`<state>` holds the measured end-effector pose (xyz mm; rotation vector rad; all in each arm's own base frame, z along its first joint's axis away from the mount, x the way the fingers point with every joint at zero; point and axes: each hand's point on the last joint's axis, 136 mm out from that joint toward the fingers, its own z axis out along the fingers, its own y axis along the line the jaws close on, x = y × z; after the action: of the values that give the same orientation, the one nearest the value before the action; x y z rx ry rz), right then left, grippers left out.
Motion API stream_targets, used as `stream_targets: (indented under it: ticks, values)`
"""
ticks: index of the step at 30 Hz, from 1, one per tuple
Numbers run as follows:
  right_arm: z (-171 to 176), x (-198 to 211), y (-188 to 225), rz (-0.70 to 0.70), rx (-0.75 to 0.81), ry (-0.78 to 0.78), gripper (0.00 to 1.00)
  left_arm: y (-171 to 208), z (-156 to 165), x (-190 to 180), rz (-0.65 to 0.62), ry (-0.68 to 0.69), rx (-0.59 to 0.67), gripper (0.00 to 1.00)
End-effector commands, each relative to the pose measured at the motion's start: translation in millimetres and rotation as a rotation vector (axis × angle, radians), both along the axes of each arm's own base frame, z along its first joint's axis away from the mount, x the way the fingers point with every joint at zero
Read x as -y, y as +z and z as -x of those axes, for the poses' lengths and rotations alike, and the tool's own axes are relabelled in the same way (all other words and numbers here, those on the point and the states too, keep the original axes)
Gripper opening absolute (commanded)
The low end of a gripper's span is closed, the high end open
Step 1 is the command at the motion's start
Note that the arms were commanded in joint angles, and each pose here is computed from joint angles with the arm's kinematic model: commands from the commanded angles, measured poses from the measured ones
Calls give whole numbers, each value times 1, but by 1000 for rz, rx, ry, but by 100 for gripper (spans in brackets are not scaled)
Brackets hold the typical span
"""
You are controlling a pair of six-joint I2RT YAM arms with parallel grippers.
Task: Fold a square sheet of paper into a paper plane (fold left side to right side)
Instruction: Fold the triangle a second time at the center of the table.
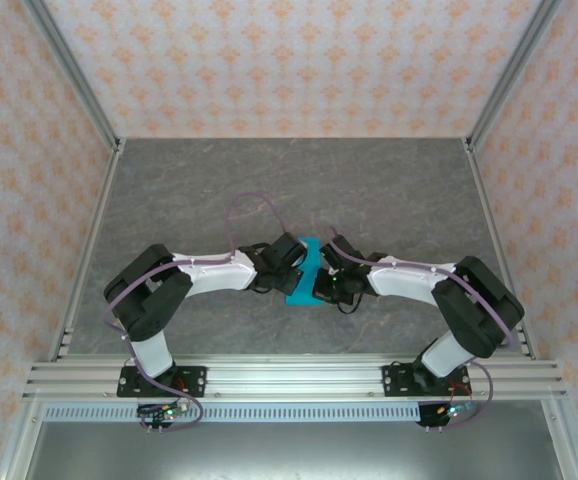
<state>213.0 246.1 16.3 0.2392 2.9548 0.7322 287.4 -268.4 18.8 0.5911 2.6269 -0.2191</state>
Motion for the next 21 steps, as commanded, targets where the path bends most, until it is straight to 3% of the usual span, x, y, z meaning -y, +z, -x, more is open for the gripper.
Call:
stream_targets:
  ticks: [1, 14, 21]
  values:
    - [19, 19, -17, 91, -59, 10, 0, -9, -1, -7, -22, 8, -4, 0]
    - [-35, -2, 59, -309, 144, -177, 0, -9, 4, -4, 7, 6, -22, 0]
    - [-56, -22, 65, -358, 153, -178, 0, -10, 5, -5, 7, 7, -24, 0]
